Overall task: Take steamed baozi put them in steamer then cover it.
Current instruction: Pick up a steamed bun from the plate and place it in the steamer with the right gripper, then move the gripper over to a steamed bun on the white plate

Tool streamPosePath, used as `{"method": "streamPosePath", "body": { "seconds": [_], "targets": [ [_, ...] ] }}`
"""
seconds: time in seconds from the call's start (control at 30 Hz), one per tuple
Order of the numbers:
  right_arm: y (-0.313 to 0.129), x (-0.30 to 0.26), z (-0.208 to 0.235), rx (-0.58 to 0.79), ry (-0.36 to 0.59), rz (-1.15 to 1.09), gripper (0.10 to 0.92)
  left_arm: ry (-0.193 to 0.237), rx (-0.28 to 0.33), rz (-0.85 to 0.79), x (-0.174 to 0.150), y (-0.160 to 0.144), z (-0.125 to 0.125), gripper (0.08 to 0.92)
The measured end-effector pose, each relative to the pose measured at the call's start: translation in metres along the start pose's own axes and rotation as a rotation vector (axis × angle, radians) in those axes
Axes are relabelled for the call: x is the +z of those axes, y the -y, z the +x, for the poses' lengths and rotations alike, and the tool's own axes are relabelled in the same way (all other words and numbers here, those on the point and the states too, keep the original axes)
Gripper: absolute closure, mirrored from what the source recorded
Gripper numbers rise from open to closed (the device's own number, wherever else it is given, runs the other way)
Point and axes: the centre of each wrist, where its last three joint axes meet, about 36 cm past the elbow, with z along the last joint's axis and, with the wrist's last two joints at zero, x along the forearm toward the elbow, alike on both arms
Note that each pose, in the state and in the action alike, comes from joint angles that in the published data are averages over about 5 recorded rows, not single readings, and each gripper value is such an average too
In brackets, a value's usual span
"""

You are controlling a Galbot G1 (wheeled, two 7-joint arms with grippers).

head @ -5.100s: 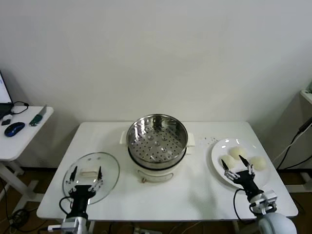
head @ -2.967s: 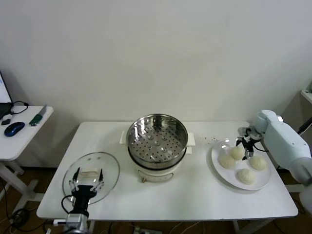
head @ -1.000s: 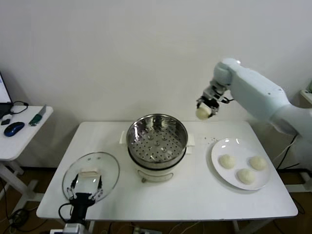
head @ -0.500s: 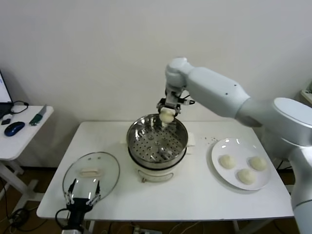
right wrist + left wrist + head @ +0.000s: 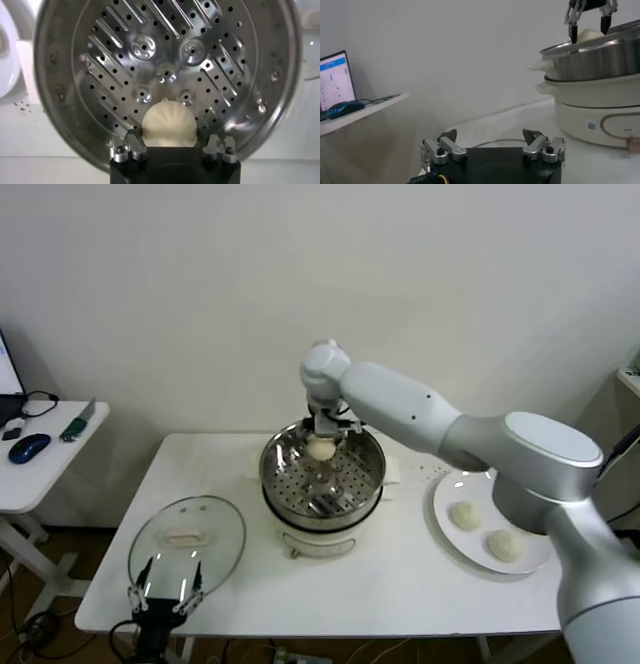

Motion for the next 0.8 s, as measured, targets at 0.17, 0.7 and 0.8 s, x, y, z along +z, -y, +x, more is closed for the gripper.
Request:
{"method": "streamPosePath", "body": {
  "seconds": [0.17, 0.7, 0.8],
  "targets": [
    [0.002, -0.005, -0.016, -0.011, 0.005, 0.013, 0.301, -0.002, -0.002, 0.000, 0.001, -0.001, 0.001, 0.177],
    [-0.009, 0.000, -0.017, 0.002, -0.005, 0.005, 0.199, -0.007, -0.006, 0.000, 0.002, -0.001, 0.000, 0.177],
    [-0.013, 0.005, -0.007, 0.019, -0.010, -0.008, 0.199, -0.007, -0.005, -0.001, 0.002, -0.001, -0.001, 0.177]
  ]
}}
